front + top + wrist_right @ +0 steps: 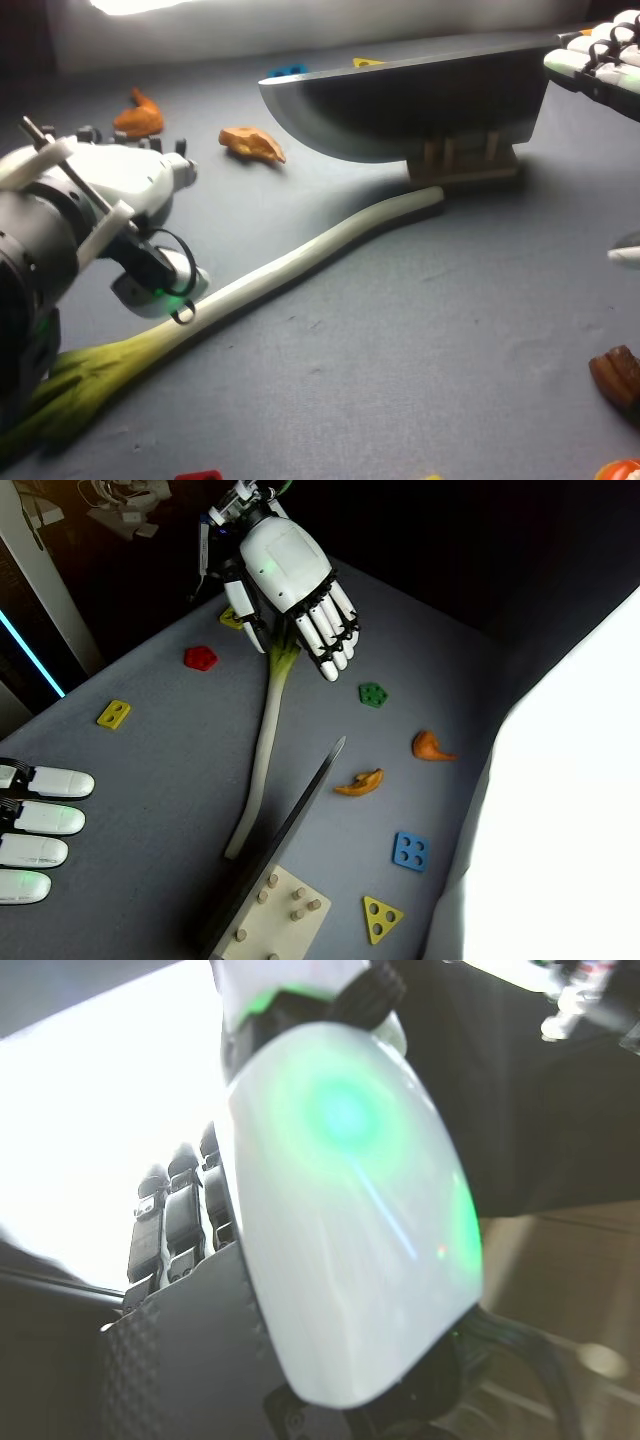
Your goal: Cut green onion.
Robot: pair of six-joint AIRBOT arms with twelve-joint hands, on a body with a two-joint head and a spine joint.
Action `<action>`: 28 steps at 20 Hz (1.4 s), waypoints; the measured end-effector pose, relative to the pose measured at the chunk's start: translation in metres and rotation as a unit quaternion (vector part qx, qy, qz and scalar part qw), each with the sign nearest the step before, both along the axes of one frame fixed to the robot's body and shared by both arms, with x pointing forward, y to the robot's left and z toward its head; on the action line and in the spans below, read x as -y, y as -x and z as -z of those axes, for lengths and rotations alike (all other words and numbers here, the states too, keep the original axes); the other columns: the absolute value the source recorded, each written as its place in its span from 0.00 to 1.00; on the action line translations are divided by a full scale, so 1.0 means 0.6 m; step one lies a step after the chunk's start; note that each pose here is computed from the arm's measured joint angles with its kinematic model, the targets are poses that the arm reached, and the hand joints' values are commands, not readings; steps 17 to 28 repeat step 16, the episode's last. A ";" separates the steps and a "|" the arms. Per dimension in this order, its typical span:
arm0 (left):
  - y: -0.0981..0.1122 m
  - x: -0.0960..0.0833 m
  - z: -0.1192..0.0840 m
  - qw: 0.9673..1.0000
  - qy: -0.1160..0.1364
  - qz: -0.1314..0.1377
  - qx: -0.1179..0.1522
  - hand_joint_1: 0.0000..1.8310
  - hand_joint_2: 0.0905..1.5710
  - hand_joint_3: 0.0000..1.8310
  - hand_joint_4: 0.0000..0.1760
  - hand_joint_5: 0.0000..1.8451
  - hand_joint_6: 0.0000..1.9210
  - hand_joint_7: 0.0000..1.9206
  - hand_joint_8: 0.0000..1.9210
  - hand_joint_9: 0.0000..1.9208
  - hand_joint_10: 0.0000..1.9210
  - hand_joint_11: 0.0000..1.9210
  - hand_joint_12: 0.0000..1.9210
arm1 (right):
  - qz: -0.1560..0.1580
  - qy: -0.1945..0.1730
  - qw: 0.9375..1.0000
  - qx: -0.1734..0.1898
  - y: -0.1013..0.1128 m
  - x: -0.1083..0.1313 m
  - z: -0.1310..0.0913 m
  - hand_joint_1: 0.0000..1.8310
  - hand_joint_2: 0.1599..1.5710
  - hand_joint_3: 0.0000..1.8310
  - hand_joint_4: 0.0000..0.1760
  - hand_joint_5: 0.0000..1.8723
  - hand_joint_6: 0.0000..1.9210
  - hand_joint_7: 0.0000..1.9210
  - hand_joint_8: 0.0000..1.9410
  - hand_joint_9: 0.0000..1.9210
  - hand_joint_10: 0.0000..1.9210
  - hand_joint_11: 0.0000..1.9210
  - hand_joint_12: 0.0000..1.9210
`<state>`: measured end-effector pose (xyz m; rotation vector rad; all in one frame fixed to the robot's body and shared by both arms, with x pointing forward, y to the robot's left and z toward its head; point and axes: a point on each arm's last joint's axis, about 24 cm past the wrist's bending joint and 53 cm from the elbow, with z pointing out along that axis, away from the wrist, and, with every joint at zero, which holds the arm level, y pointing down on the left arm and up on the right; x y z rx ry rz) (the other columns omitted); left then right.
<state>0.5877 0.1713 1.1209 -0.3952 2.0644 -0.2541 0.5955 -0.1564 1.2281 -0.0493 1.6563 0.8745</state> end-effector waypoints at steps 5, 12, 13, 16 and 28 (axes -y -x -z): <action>0.005 0.009 0.003 1.000 0.000 0.002 -0.003 0.22 0.75 0.00 0.00 0.50 0.12 0.38 0.53 0.31 0.72 0.18 0.92 | -0.017 0.013 1.000 0.011 0.006 -0.024 0.001 0.23 0.72 0.00 0.00 0.44 0.70 0.47 0.80 0.41 0.98 0.32 1.00; -0.006 0.002 -0.006 1.000 0.009 -0.011 0.002 0.21 0.76 0.00 0.00 0.45 0.44 0.35 0.78 0.31 0.90 0.19 1.00 | -0.018 0.013 0.999 0.025 0.006 -0.030 -0.005 0.22 0.73 0.00 0.00 0.46 0.69 0.54 0.84 0.50 1.00 0.42 1.00; -0.006 0.002 -0.005 1.000 0.011 -0.012 0.000 0.18 0.79 0.00 0.00 0.47 0.85 0.46 0.96 0.43 0.98 0.34 1.00 | -0.018 0.011 0.999 0.028 0.006 -0.030 -0.008 0.13 0.74 0.00 0.00 0.59 0.94 0.64 0.97 0.64 1.00 0.62 1.00; -0.005 0.001 -0.004 1.000 0.011 -0.013 -0.002 0.20 0.79 0.00 0.00 0.55 1.00 0.55 1.00 0.54 1.00 0.52 1.00 | -0.017 0.010 0.999 0.035 0.006 -0.029 -0.013 0.14 0.76 0.00 0.20 0.65 1.00 0.70 1.00 0.71 1.00 0.73 1.00; -0.005 0.001 -0.004 1.000 0.011 -0.013 -0.002 0.20 0.79 0.00 0.00 0.55 1.00 0.55 1.00 0.54 1.00 0.52 1.00 | -0.017 0.010 0.999 0.035 0.006 -0.029 -0.013 0.14 0.76 0.00 0.20 0.65 1.00 0.70 1.00 0.71 1.00 0.73 1.00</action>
